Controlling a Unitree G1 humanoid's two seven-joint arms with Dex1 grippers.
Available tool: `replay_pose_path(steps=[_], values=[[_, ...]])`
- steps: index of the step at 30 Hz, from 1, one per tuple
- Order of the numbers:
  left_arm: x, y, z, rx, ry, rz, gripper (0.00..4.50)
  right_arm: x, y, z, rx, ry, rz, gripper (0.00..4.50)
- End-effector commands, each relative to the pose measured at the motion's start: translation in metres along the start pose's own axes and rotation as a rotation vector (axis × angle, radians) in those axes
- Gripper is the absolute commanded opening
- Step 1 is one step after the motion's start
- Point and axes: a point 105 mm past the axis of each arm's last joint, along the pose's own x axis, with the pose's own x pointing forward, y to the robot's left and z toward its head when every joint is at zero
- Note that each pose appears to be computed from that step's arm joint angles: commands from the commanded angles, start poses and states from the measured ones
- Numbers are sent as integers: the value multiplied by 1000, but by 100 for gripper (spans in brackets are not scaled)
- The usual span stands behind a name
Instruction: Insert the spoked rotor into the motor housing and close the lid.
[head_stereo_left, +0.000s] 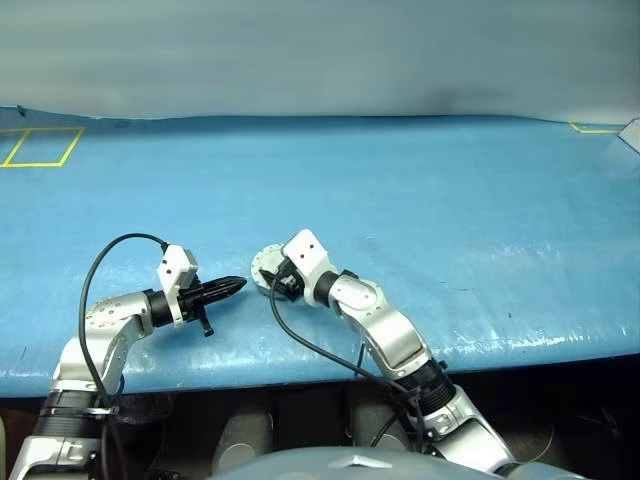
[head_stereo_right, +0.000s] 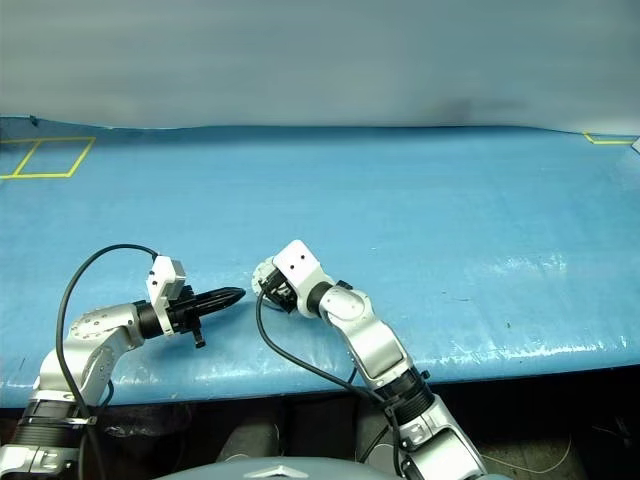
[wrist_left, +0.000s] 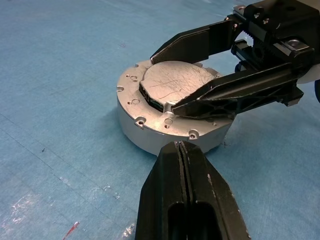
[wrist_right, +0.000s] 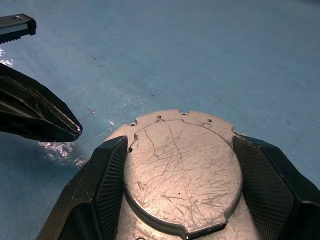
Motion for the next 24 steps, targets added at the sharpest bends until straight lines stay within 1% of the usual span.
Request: replay_pose_path(steps=[1,3,6,8,12,17,22,24], values=[[-1,3,5,26,-14,17,0,0,-4,-12,1,48,-22,301],[1,3,7,15,-22,24,0,0,-5,-18,-2,67,-22,301],[5,7,20,-65,-109,55,0,-2,-7,-28,2,99,-29,301],[8,12,28,-111,-154,82,0,-2,-7,-28,8,94,-30,301],[14,12,33,-143,-163,62,0,-2,-9,-26,7,87,-35,301],[26,10,29,-143,-122,45,0,-2,-10,-25,4,83,-39,301],[32,17,7,-114,15,111,0,-3,-12,-22,4,71,-54,301],[33,15,0,-109,47,107,0,-4,-13,-21,7,66,-62,301]])
